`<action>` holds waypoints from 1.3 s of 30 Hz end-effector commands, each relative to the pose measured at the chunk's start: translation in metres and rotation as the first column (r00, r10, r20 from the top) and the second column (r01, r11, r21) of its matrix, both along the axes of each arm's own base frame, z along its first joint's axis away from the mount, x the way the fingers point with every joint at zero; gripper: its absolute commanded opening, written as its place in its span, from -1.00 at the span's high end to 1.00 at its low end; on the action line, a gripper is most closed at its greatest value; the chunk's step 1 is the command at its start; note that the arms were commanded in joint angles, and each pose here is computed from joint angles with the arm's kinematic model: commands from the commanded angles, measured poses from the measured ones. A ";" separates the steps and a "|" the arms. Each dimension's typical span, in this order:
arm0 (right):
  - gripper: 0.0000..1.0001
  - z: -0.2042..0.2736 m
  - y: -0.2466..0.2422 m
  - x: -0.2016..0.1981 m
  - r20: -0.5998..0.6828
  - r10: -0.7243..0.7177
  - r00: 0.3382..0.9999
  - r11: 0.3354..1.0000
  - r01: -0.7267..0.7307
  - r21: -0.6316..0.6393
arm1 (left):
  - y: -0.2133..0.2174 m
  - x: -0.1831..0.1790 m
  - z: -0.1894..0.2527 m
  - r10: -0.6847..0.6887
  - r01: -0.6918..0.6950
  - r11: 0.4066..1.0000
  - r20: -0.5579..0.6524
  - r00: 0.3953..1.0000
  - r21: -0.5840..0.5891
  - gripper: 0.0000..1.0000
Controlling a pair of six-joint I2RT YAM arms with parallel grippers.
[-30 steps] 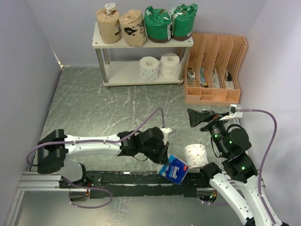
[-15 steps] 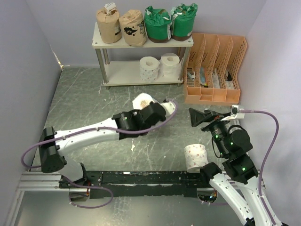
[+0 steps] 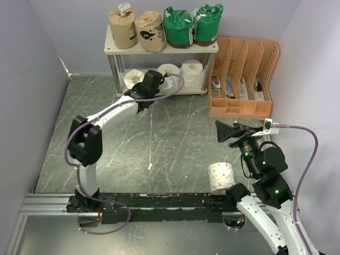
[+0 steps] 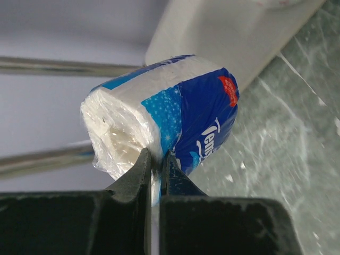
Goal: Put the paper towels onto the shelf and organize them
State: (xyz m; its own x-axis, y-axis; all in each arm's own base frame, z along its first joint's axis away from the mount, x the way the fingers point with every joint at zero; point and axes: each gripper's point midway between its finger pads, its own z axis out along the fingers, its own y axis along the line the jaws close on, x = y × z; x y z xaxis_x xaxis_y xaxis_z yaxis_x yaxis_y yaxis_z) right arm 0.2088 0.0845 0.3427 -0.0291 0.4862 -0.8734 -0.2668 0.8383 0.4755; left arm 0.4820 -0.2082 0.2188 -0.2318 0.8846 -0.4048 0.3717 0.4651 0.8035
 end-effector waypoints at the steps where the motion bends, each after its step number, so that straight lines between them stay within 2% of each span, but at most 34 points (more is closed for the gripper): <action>1: -1.00 0.021 -0.011 -0.008 0.055 -0.033 0.998 0.999 0.034 -0.009 | -0.019 0.045 0.034 -0.096 0.095 0.995 0.110 0.989 0.018 0.86; 7: -1.00 0.022 -0.024 -0.011 0.055 -0.085 0.995 0.995 0.088 -0.052 | -0.007 0.091 0.027 -0.078 0.068 0.994 0.126 0.989 0.088 0.86; 12: -1.00 0.026 -0.029 -0.011 0.070 -0.105 0.992 0.991 0.110 -0.082 | 0.015 0.111 0.017 -0.043 0.032 0.996 0.126 0.991 0.089 0.86; 22: -1.00 0.023 -0.023 -0.002 0.065 -0.098 0.993 0.990 0.104 -0.099 | 0.052 0.107 0.011 -0.016 0.006 0.996 0.119 0.993 0.085 0.86; 26: -1.00 0.019 -0.024 -0.002 0.050 -0.101 0.994 0.991 0.105 -0.088 | 0.054 0.100 0.014 -0.023 0.014 0.998 0.142 0.990 0.063 0.66; 28: -1.00 0.016 -0.025 -0.002 0.036 -0.108 0.994 0.990 0.111 -0.086 | 0.054 0.099 0.015 -0.018 0.011 0.999 0.146 0.989 0.052 0.63; 29: -1.00 0.013 -0.026 -0.001 0.023 -0.117 0.993 0.989 0.119 -0.087 | 0.054 0.098 0.015 -0.017 0.010 0.999 0.146 0.989 0.048 0.55; 30: -1.00 0.007 -0.027 0.001 -0.004 -0.126 0.992 0.987 0.125 -0.095 | 0.054 0.097 0.016 -0.015 0.009 0.999 0.148 0.989 0.045 0.06; 31: -1.00 0.005 -0.027 0.003 -0.030 -0.135 0.990 0.986 0.131 -0.105 | 0.053 0.095 0.016 -0.012 0.006 0.999 0.151 0.988 0.045 -0.30; 35: -1.00 -0.014 -0.015 0.008 -0.266 -0.111 0.958 0.972 0.049 -0.229 | 0.052 0.087 0.024 0.000 -0.006 0.999 0.180 0.984 0.033 -0.52; 36: -1.00 -0.022 -0.010 0.007 -0.349 -0.096 0.932 0.965 0.001 -0.263 | 0.052 0.085 0.027 0.003 -0.008 1.000 0.186 0.983 0.023 -0.71; 39: -1.00 -0.056 -0.012 0.003 -0.596 -0.173 0.784 0.920 -0.087 -0.381 | 0.053 0.080 0.035 0.010 -0.010 1.000 0.197 0.980 0.000 -0.90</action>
